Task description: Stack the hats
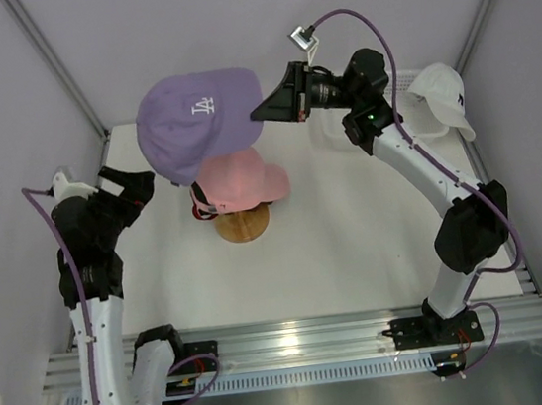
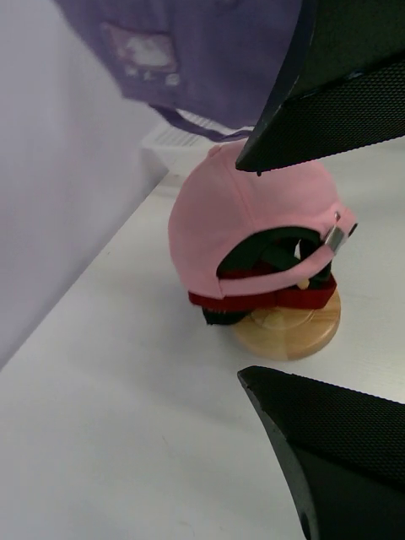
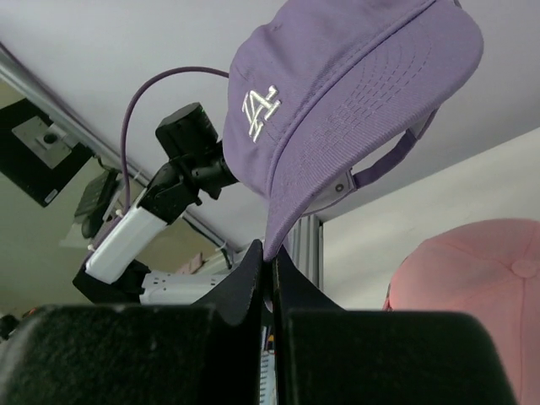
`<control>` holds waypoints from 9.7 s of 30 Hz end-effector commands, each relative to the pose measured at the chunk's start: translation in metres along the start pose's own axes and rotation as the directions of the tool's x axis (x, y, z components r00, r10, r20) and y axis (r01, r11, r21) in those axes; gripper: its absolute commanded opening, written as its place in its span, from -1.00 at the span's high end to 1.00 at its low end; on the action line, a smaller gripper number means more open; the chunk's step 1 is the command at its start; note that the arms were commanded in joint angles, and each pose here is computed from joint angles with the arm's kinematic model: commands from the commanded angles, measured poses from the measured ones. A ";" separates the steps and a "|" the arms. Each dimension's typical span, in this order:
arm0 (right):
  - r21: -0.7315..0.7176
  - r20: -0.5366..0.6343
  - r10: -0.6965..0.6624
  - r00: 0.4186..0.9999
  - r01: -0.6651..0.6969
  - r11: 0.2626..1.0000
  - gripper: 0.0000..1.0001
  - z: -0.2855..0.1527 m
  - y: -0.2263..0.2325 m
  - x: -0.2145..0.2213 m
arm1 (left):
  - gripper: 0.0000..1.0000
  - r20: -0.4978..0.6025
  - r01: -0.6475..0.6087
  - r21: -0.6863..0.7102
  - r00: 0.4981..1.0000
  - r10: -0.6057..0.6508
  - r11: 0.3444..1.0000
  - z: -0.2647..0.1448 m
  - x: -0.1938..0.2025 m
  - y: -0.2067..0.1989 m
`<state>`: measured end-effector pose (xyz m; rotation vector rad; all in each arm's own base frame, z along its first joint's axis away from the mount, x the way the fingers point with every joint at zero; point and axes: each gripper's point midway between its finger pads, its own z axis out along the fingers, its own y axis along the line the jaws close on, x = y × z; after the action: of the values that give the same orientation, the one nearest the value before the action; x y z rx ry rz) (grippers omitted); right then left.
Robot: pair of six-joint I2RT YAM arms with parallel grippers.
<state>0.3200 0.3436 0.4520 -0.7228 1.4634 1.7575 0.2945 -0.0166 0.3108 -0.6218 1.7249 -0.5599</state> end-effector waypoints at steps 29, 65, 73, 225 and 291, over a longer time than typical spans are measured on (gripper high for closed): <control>-0.200 -0.102 0.055 0.993 -0.074 0.977 1.00 0.026 -0.035 0.033 | -0.89 -0.258 0.237 0.246 0.951 -0.172 0.940 0.051 0.051 0.056; -0.265 -0.121 0.083 0.989 -0.113 0.958 1.00 0.030 -0.022 0.051 | -0.53 -0.351 0.265 0.475 0.931 -0.095 0.839 0.038 0.057 -0.025; -0.278 -0.119 0.101 0.988 -0.131 0.951 1.00 0.034 -0.025 0.055 | -0.23 -0.378 0.296 0.567 0.923 -0.076 0.769 0.017 0.053 -0.047; 0.625 0.598 -0.476 0.645 -0.747 -0.227 -0.99 -0.542 -0.214 0.059 | -0.99 -0.058 -0.359 0.017 0.931 0.359 0.933 -0.026 -0.003 -0.012; -0.038 0.401 0.004 0.916 0.012 0.999 1.00 -0.053 0.028 -0.102 | -0.99 -0.042 -0.176 0.189 0.981 0.187 0.966 -0.036 0.012 -0.051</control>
<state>0.4054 0.2394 0.5125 -0.1324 1.2360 1.6082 0.2560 -0.0530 0.3532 -0.2807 1.7308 -0.5373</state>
